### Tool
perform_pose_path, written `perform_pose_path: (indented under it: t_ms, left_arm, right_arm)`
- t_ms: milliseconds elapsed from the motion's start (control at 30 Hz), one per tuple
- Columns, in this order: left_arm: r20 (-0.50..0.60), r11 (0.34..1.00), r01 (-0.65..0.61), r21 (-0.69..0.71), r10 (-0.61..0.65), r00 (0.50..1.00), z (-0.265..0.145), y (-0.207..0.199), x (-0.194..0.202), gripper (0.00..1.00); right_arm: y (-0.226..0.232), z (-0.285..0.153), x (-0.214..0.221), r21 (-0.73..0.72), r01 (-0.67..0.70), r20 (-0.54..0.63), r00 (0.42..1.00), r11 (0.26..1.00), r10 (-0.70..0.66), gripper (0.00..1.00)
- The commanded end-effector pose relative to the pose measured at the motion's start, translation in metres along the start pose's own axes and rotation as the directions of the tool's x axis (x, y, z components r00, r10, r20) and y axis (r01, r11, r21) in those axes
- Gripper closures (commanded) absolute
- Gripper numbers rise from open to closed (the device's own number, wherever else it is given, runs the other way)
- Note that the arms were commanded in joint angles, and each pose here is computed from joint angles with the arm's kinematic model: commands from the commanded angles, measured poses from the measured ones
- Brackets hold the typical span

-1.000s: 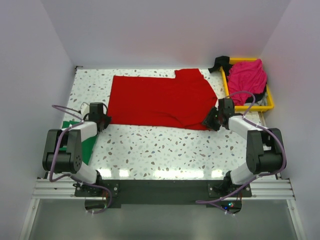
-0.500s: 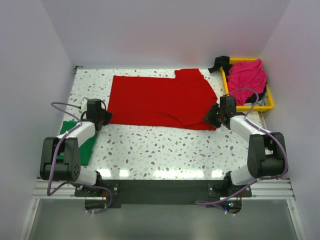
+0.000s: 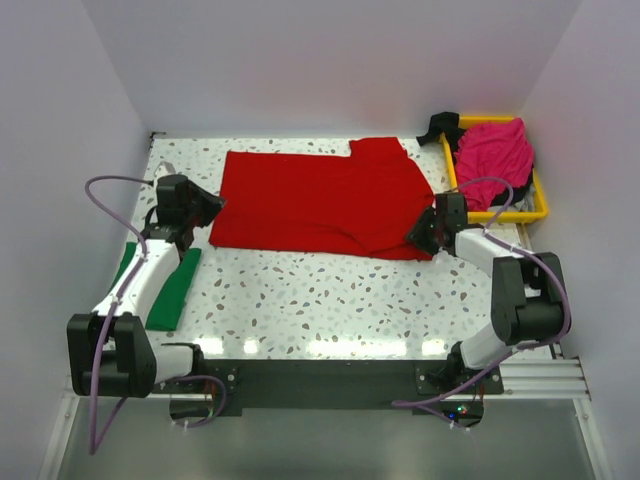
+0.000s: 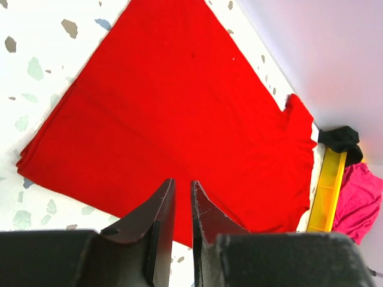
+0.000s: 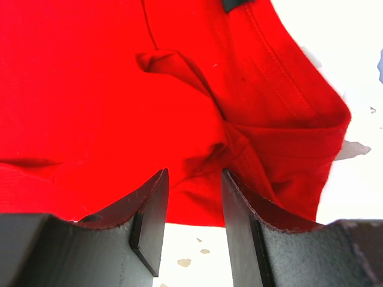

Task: Fold and stack the t-shirts
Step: Fold the tshirt

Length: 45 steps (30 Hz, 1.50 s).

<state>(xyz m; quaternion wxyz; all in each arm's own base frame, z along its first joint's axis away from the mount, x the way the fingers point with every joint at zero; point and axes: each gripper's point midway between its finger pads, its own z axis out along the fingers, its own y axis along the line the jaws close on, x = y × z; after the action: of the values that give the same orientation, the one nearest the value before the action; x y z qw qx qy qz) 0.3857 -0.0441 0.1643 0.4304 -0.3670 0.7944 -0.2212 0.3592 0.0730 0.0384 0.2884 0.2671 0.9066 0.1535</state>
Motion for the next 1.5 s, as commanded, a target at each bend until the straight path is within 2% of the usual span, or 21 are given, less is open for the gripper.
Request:
perform_pose_path:
  t_ms: [0, 200, 333, 400, 500, 600, 800, 1300, 1467]
  left_arm:
    - [0.007, 0.998, -0.055, 0.043, 0.055, 0.998, -0.013, -0.015, -0.007, 0.79]
    - [-0.006, 0.997, -0.063, 0.049, 0.063, 0.998, -0.013, -0.014, -0.004, 0.79]
    - [-0.013, 0.996, -0.067, 0.05, 0.068, 0.998, -0.011, -0.013, -0.002, 0.79]
    - [-0.015, 0.996, -0.07, 0.05, 0.071, 0.997, -0.011, -0.013, -0.001, 0.79]
    - [-0.016, 0.996, -0.072, 0.051, 0.073, 0.997, -0.011, -0.013, -0.001, 0.79]
    - [-0.021, 0.996, -0.073, 0.048, 0.074, 0.997, -0.009, -0.012, 0.0, 0.79]
    - [-0.041, 0.996, -0.074, 0.051, 0.076, 0.996, -0.004, -0.01, 0.005, 0.8]
    - [-0.137, 0.996, -0.085, 0.041, 0.089, 0.987, 0.017, 0.002, 0.028, 0.81]
    - [-0.165, 0.996, -0.086, 0.022, 0.088, 0.982, 0.023, 0.01, 0.035, 0.81]
  right_arm:
    - [0.013, 0.004, -0.018, -0.02, 0.002, 0.074, 0.997, 1.0, -0.001, 0.56]
    - [0.02, 0.009, -0.019, -0.015, 0.009, 0.08, 0.997, 1.0, -0.008, 0.57]
    - [0.028, 0.012, -0.018, -0.025, 0.022, 0.073, 0.997, 0.999, -0.02, 0.62]
    - [0.03, 0.013, -0.018, -0.027, 0.024, 0.073, 0.997, 0.999, -0.022, 0.66]
    - [0.036, 0.013, -0.02, -0.035, 0.029, 0.075, 0.997, 0.999, -0.026, 0.78]
    - [0.041, 0.016, -0.02, -0.04, 0.035, 0.071, 0.997, 0.999, -0.032, 0.87]
    - [0.051, 0.021, -0.027, -0.047, 0.035, 0.073, 0.997, 0.998, -0.031, 0.97]
    - [0.097, 0.05, -0.074, -0.081, 0.013, 0.105, 0.994, 0.997, -0.005, 1.0]
    - [0.102, 0.067, -0.076, -0.078, -0.005, 0.093, 0.996, 0.997, 0.012, 1.0]
